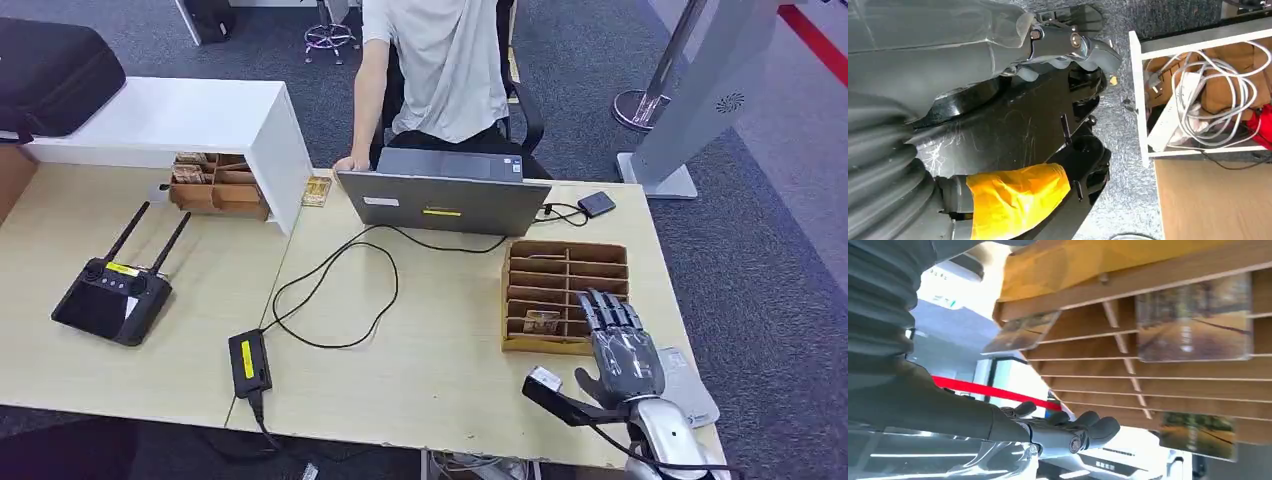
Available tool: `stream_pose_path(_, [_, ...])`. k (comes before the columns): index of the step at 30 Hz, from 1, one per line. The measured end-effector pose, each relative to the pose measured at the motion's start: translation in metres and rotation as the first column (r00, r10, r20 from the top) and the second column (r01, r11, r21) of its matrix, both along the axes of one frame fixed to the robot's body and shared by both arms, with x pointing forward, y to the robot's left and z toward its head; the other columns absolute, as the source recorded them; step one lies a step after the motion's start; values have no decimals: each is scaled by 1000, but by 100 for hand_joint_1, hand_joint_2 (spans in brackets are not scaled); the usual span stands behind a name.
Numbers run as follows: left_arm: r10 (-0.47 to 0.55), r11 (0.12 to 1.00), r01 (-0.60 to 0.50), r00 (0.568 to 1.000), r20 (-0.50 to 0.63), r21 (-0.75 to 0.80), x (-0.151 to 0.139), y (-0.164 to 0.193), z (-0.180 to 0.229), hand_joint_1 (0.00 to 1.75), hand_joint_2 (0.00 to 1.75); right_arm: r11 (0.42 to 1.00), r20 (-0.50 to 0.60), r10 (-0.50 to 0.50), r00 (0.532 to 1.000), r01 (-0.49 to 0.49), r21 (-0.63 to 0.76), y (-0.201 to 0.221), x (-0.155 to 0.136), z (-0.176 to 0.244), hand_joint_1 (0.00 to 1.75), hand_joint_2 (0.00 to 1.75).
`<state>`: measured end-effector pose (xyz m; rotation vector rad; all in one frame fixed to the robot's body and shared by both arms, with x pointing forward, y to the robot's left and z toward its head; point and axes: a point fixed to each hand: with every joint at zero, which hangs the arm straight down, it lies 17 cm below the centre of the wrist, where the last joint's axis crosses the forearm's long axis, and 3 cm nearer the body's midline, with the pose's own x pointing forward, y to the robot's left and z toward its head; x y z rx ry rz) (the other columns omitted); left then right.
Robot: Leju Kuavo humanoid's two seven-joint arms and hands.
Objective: Pass the card to the sensor for recognition and then transmit it.
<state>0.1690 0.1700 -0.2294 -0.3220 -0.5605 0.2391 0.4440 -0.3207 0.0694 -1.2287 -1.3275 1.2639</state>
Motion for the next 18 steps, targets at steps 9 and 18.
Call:
stream_pose_path(9, [0,1000,0,1000,1,-8,0,-2,1,0,175,1000,-2,-5,1000,5,-11,-8,-1,-1,0,175])
stream_pose_path(18, [-3,1000,3,1000,4,-25,1,-8,3,0,175,1000,-16,25,1000,-26,-15,9,2,-7,0,175])
